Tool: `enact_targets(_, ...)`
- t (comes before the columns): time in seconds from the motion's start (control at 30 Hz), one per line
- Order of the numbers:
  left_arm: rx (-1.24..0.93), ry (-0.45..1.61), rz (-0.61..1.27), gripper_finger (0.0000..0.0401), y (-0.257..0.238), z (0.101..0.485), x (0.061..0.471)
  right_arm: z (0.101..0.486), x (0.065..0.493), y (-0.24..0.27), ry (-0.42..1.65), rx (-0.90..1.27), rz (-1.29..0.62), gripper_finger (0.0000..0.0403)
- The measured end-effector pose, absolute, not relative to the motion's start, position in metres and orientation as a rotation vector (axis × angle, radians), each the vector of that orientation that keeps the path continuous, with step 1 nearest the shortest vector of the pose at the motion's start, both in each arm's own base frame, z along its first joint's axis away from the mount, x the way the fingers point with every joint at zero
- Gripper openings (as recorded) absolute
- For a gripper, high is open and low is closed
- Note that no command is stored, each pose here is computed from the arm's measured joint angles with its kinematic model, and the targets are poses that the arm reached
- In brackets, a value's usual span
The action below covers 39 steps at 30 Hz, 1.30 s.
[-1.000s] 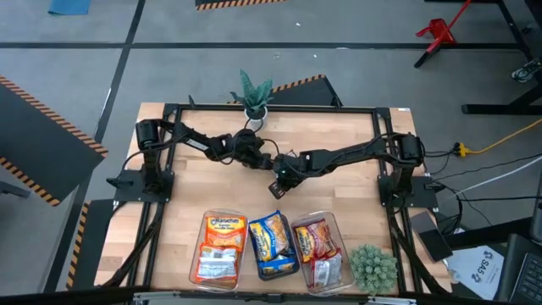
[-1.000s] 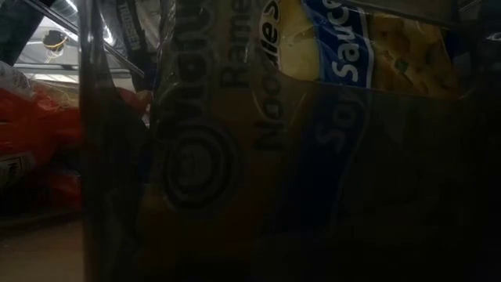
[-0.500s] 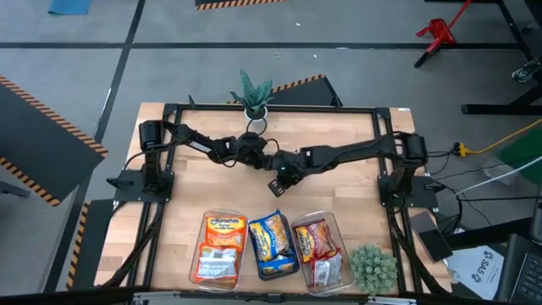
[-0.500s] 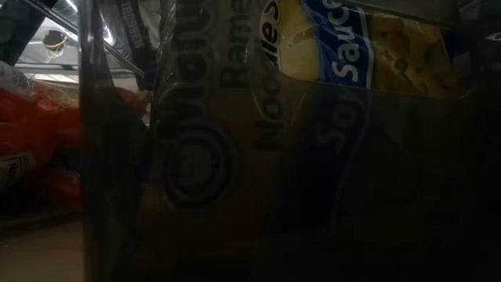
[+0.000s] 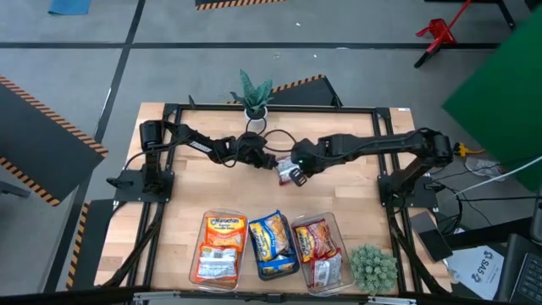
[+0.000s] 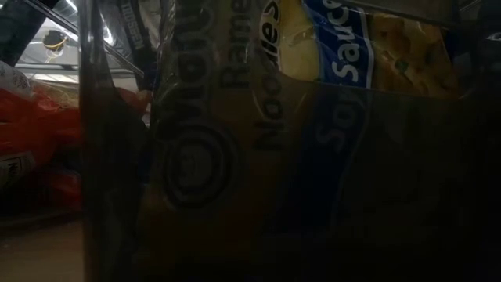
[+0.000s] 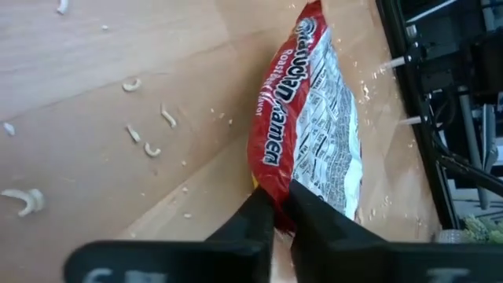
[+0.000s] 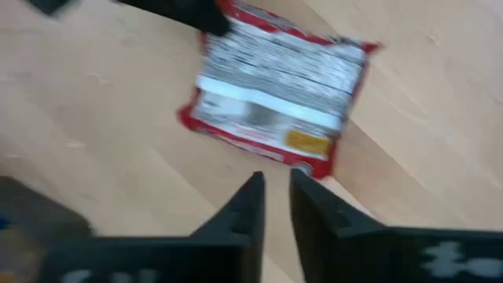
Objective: Sort Maruchan noodles
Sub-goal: Put the red noodle pack into the right transparent bin
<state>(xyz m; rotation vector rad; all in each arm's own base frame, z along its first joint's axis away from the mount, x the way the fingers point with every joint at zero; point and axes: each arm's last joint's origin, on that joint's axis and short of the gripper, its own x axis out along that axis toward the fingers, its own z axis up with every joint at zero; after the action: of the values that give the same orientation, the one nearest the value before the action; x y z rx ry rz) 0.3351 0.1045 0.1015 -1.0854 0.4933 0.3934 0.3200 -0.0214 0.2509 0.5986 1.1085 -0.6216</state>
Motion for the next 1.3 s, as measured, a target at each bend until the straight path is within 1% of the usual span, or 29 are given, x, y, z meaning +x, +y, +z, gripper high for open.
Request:
enact_targets(0.07,-1.085,0.483,0.373,0.0009,0.104,0.103,0.336,0.249,0.318,-0.021,1.131,0.601,-0.638,0.0076)
enact_targets(0.17,-1.095,0.473,0.335,0.0007,0.104,0.107,0.336,0.248,0.319,-0.021,1.128,0.588,-0.642,0.0129)
enact_targets(0.27,-1.121,0.466,0.32,0.0005,0.102,0.111,0.336,0.253,0.317,-0.021,1.108,0.587,-0.641,0.0174)
enact_targets(0.33,-1.129,0.436,0.294,0.0004,0.101,0.12,0.337,0.263,0.311,-0.021,1.071,0.588,-0.644,0.0195)
enact_targets(0.4,-1.133,0.403,0.271,0.0003,0.099,0.13,0.338,0.274,0.305,-0.022,1.025,0.601,-0.657,0.0207)
enact_targets(0.57,-1.129,0.342,0.226,0.0002,0.095,0.153,0.336,0.309,0.279,-0.022,0.883,0.637,-0.684,0.0212)
enact_targets(0.73,-1.12,0.271,0.162,0.0002,0.085,0.181,0.334,0.338,0.252,-0.022,0.745,0.673,-0.71,0.0204)
enact_targets(0.83,-1.102,0.216,0.12,0.0002,0.077,0.2,0.333,0.349,0.24,-0.022,0.683,0.67,-0.725,0.0199)
enact_targets(1.07,-1.1,0.142,0.045,0.0002,0.051,0.226,0.33,0.356,0.231,-0.024,0.616,0.633,-0.79,0.0193)
enact_targets(1.3,-1.187,0.04,-0.101,0.0002,0.012,0.243,0.334,0.357,0.231,-0.025,0.595,0.639,-0.815,0.0193)
